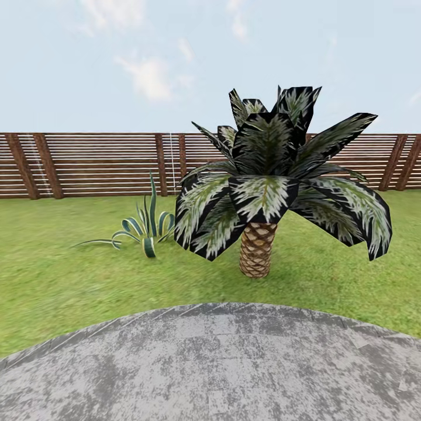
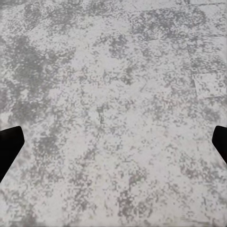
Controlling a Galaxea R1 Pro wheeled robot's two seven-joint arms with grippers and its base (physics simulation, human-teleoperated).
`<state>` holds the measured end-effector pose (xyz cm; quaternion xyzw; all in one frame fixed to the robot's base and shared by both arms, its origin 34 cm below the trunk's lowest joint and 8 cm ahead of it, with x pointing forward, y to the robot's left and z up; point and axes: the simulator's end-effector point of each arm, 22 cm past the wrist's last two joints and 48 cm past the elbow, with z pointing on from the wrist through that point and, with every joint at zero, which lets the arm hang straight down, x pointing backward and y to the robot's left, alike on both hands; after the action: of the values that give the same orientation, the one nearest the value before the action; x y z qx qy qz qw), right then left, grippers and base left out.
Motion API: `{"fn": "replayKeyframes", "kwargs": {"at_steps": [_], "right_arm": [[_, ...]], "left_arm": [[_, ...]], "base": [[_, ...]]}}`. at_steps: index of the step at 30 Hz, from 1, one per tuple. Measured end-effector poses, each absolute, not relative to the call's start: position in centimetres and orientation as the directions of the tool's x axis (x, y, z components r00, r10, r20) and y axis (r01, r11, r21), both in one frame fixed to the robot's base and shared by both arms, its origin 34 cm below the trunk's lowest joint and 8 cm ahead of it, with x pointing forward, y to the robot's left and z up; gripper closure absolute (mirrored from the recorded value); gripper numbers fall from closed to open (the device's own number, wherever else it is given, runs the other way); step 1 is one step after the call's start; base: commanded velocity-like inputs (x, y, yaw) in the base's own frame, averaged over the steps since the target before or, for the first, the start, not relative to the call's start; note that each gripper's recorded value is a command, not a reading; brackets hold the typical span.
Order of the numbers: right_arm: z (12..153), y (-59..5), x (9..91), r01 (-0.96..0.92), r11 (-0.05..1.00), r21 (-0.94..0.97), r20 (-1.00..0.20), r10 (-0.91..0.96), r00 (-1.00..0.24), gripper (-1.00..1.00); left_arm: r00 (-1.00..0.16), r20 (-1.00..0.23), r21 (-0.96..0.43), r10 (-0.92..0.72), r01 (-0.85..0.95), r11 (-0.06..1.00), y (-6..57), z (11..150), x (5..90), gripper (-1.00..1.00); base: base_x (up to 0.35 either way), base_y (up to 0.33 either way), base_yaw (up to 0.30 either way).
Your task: In the garden, pick up the pesticide atomizer on the floor and spray pesticide onto both trees until each tree trunk is fully covered.
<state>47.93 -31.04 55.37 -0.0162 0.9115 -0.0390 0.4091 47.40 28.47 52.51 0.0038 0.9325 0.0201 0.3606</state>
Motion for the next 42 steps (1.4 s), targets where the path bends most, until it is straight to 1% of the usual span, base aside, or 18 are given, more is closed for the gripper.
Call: {"fn": "replayKeyframes", "kwargs": {"at_steps": [6,13,19,34,42], "right_arm": [[55.29,-30.97,47.86,0.006,0.997,-0.083,-0.743,-0.058,-0.667,-1.00],[55.23,-31.14,47.81,0.011,0.996,-0.083,-0.742,-0.054,-0.668,-1.00],[55.26,-31.11,47.85,0.010,0.996,-0.083,-0.743,-0.056,-0.667,-1.00],[55.27,-31.11,47.86,0.009,0.996,-0.084,-0.743,-0.056,-0.667,-1.00],[55.28,-31.12,47.84,0.011,0.996,-0.083,-0.743,-0.055,-0.667,-1.00]], "left_arm": [[-0.744,-0.668,0.034,0.015,-0.010,0.999,28.13,52.32,47.12,-1.00],[-0.744,-0.668,0.032,0.014,-0.010,0.999,28.03,52.30,47.14,-1.00],[-0.744,-0.668,0.032,0.014,-0.010,0.999,28.03,52.30,47.14,-1.00],[-0.744,-0.668,0.038,0.015,-0.014,0.999,28.55,52.33,47.13,-1.00],[-0.744,-0.668,0.040,0.016,-0.014,0.999,28.70,52.35,47.13,-1.00]], "base": [[-0.009,0.001,-0.024],[-0.186,0.166,-0.263],[-0.229,0.227,-0.097],[-0.210,0.263,-0.011],[-0.067,0.318,-0.230]]}}
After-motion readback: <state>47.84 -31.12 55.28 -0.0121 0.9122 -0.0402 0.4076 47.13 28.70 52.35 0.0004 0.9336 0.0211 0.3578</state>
